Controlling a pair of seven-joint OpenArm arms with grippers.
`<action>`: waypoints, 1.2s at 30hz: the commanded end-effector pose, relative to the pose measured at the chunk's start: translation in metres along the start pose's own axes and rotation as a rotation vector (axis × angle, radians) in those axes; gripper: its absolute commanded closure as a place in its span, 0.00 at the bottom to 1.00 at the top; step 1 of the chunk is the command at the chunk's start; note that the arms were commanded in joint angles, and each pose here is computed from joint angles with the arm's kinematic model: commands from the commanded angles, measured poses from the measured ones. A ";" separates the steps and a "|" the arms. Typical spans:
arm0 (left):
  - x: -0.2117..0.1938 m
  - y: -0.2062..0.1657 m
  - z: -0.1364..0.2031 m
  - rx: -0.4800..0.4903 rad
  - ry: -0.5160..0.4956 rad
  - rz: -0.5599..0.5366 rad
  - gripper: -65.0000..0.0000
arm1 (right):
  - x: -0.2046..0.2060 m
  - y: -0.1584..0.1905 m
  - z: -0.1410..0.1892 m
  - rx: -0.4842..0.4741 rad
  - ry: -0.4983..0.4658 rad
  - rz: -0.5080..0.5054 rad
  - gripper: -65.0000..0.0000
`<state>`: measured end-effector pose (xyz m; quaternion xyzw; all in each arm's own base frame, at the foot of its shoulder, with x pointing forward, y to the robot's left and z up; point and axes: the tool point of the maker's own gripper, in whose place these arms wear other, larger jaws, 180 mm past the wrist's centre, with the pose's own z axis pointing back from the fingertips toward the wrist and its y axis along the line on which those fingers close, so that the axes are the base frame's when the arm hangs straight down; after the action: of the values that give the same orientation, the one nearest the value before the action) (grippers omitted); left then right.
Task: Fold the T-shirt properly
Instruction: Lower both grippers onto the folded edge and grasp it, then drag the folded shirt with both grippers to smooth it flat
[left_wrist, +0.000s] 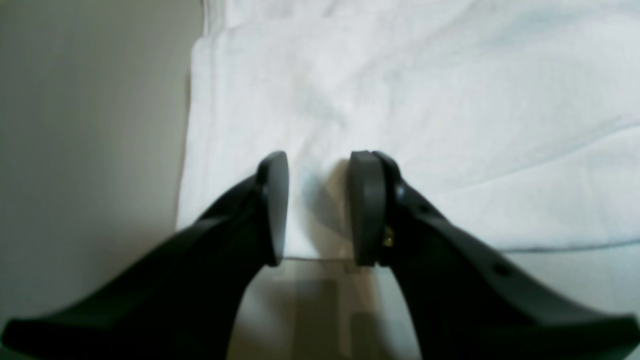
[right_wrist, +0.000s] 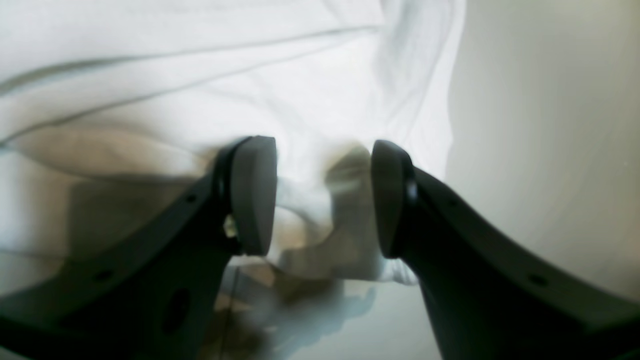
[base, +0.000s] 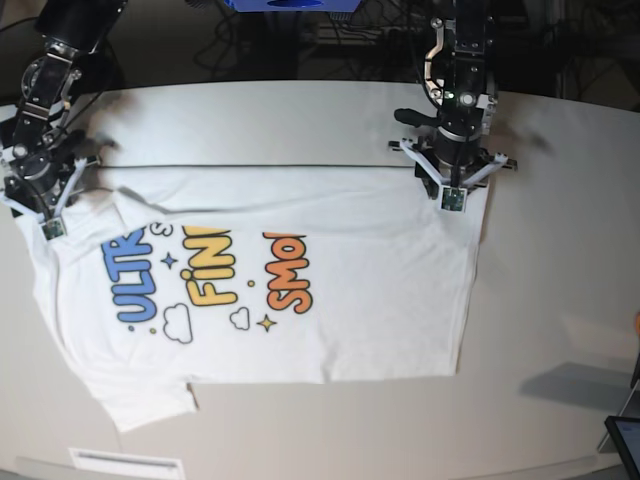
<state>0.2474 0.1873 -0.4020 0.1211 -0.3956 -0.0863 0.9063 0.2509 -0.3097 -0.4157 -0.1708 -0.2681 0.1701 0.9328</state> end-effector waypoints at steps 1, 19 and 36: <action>-0.007 0.003 0.004 0.011 0.029 -0.009 0.67 | -0.044 0.001 0.004 0.004 0.183 0.057 0.54; -0.022 0.000 0.043 -0.002 0.038 -0.024 0.67 | -0.059 0.006 0.031 -0.031 0.187 0.061 0.54; -0.002 0.004 0.055 0.008 -0.024 -0.019 0.68 | -0.067 0.002 0.034 -0.039 0.202 0.053 0.54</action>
<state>0.1983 0.1829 -0.3777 0.1226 -0.3838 -0.0937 0.9104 0.2034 -0.3127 -0.4110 -0.1892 -0.2387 0.1638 0.9383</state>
